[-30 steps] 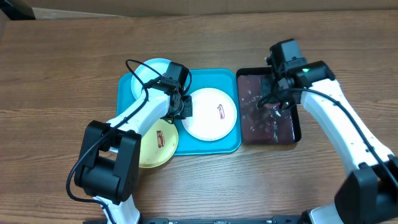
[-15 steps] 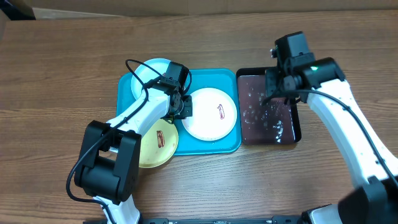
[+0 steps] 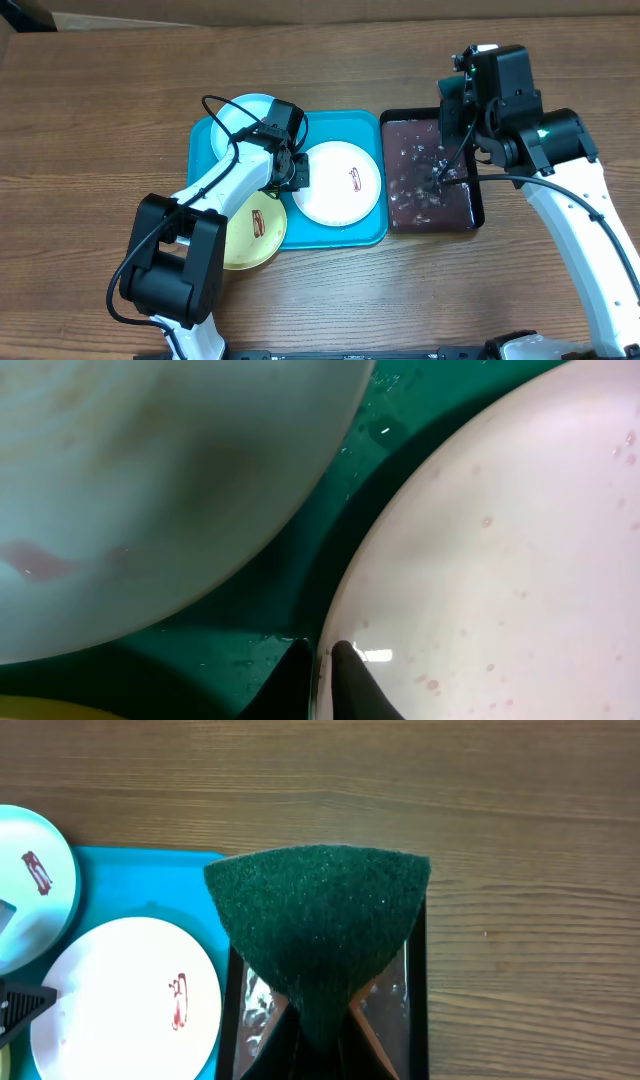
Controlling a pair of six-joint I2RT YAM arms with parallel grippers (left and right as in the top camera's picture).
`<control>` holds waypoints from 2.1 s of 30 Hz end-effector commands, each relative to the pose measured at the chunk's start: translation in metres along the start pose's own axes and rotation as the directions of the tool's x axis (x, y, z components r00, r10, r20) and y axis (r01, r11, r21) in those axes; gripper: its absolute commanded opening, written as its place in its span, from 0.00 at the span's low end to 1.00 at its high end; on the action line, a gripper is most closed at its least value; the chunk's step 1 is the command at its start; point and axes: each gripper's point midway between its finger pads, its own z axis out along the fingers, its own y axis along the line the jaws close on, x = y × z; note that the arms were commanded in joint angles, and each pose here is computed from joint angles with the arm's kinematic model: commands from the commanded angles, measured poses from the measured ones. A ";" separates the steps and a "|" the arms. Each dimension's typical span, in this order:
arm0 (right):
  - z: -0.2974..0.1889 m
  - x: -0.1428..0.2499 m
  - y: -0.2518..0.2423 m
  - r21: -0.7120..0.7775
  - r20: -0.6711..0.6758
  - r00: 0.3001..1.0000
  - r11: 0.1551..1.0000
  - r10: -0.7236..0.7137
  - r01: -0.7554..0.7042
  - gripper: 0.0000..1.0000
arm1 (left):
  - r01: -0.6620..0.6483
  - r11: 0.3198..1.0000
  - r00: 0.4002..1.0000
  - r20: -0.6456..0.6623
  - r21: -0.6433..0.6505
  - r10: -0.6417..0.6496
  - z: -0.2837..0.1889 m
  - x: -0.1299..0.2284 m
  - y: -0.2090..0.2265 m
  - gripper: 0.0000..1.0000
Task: Clean dirty plates on tray and stack at the side
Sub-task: 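Lift the wet sponge and carry it toward the white plate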
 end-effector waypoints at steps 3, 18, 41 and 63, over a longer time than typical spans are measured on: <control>-0.012 -0.012 -0.001 0.004 0.049 0.999 1.000 -0.007 0.007 0.04 | -0.011 1.000 1.000 -0.011 -0.010 0.011 0.004 0.004 0.000 0.13; 0.002 0.012 0.009 -0.053 -0.061 0.998 0.998 -0.019 0.016 0.04 | -0.012 1.000 1.000 -0.010 -0.010 0.011 0.004 0.004 0.000 0.04; 0.104 0.147 -0.003 -0.015 -0.268 0.958 0.993 0.107 -0.116 0.03 | -0.012 1.000 1.000 -0.010 -0.010 0.011 0.004 0.004 0.000 0.04; 0.030 0.039 0.080 -0.238 -0.133 0.991 0.971 0.002 -0.034 0.04 | -0.011 1.000 1.000 -0.006 -0.007 0.011 0.004 0.003 0.000 0.04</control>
